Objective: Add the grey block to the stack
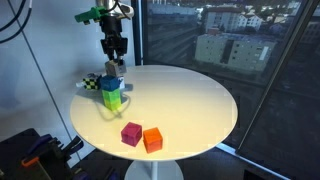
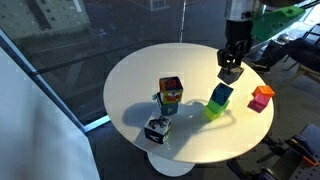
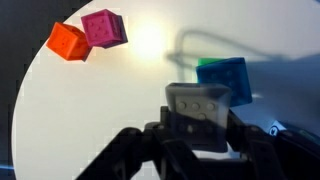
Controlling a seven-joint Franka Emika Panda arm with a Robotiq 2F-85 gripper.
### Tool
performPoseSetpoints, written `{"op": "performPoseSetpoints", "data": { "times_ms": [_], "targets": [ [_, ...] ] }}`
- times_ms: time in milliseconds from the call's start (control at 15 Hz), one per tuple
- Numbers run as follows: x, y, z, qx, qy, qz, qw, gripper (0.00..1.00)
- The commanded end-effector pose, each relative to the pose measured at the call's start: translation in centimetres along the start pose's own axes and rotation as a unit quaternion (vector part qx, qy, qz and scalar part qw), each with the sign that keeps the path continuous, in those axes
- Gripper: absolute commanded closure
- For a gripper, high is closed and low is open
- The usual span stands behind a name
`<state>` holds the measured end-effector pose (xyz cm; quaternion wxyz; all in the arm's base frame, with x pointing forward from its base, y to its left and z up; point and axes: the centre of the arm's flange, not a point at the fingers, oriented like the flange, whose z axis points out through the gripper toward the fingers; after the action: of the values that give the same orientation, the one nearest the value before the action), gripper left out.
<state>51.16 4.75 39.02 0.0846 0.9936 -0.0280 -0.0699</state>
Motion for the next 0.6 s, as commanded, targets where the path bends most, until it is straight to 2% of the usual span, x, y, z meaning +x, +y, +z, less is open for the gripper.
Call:
{"op": "performPoseSetpoints", "data": {
  "times_ms": [0,267,533],
  "targets": [
    [-0.73,-0.50,-0.89,0.010,-0.021,-0.012,0.9997,0.72],
    [-1.26,-1.03,-0.64,0.013,-0.042,-0.019,0.9989,0.72],
    [-1.30,-1.50,-0.21,0.010,-0.045,-0.024,0.9987,0.72]
  ]
}}
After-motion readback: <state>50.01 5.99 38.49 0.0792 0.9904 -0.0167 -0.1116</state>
